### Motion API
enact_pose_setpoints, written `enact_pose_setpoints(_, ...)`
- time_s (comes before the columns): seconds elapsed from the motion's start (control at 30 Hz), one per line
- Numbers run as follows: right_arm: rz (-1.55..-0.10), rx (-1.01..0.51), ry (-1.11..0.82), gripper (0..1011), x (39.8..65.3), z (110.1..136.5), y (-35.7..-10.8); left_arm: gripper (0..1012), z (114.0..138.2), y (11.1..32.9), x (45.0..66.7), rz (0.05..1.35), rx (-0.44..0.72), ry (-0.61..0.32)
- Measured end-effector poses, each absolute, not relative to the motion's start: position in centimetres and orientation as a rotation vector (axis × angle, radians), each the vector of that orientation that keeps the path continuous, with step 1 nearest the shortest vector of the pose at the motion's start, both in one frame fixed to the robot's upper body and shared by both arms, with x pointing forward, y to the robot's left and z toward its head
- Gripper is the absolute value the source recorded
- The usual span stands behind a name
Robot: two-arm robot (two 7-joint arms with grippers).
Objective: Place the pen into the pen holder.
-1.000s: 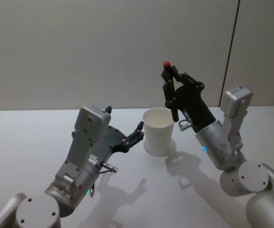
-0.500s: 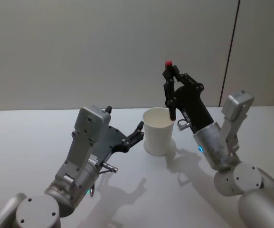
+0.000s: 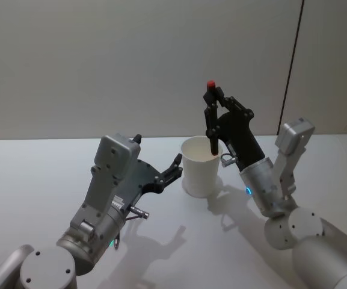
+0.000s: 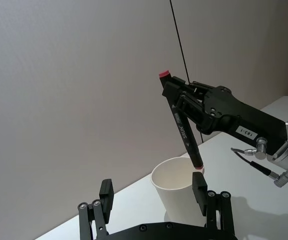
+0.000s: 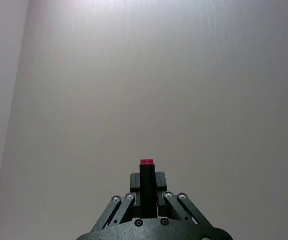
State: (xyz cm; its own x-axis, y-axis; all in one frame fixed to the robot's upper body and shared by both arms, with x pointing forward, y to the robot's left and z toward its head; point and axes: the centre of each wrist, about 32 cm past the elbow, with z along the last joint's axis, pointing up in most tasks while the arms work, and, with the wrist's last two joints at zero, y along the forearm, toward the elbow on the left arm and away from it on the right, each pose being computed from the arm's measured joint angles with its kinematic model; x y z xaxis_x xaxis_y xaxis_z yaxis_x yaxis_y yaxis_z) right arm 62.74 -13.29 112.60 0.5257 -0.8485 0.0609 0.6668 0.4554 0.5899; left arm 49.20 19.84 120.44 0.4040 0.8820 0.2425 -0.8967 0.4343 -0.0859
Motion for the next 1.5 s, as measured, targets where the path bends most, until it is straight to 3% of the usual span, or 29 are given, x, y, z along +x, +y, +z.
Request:
enact_pose_setpoints(0.87, -0.954, 0.509, -0.364, 166, 63.00, 112.08, -12.24, 1004, 120.44, 19.84, 49.20, 1.124, 0.061, -0.268)
enact_pose_setpoints(1.5, -0.977, 0.473, -0.378, 759, 63.06, 112.01, -12.56, 1004, 120.44, 19.84, 49.20, 1.124, 0.061, -0.268)
